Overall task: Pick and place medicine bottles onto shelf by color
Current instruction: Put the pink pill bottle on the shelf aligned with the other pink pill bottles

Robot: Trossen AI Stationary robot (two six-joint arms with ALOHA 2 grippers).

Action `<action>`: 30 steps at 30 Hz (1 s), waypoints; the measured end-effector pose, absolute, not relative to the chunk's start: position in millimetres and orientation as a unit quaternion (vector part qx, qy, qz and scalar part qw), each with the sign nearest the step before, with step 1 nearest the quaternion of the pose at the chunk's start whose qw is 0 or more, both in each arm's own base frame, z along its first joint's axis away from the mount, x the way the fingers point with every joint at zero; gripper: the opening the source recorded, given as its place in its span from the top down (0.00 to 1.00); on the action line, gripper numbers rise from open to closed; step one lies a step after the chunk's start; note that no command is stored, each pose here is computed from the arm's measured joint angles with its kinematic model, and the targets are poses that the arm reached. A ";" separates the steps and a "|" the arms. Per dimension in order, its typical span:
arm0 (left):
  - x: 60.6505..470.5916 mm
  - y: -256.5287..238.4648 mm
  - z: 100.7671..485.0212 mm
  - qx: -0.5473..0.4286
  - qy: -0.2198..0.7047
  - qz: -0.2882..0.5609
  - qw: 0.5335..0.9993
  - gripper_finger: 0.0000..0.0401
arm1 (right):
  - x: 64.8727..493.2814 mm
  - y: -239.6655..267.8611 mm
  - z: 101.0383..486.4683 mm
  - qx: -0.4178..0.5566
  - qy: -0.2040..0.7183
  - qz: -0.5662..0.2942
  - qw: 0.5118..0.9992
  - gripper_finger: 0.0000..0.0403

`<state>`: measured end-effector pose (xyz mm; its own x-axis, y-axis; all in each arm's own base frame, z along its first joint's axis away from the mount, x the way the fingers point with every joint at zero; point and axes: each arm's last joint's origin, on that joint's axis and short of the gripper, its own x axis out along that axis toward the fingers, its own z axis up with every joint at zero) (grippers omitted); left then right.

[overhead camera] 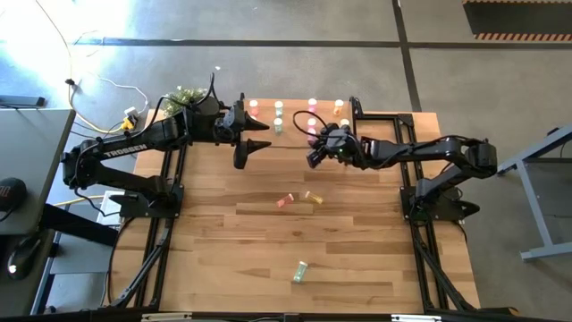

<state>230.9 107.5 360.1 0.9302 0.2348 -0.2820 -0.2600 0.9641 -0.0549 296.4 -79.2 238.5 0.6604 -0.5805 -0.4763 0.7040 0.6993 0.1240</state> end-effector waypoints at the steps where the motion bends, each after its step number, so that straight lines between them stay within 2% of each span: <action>1: 230.9 107.5 360.1 -0.046 0.138 0.126 0.981 0.39 | 296.8 -78.0 239.4 0.148 0.208 -0.358 0.898 0.61; 16: 230.9 107.5 359.9 -0.046 0.139 0.126 0.981 0.39 | 301.3 -52.4 261.4 0.176 0.270 -0.348 0.881 0.61; 24: 229.3 106.7 354.6 -0.055 0.166 0.126 0.976 0.39 | 303.7 -23.4 291.8 0.212 0.314 -0.291 0.878 0.61; 30: 227.9 105.2 349.8 -0.064 0.191 0.124 0.972 0.39 | 303.9 -8.5 300.9 0.232 0.339 -0.238 0.880 0.61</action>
<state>227.9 105.2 349.8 0.8960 0.2171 -0.3873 -0.2659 0.9610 -0.0765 303.9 -8.5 300.9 0.6569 -0.2619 -0.7070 0.5768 0.7785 0.2476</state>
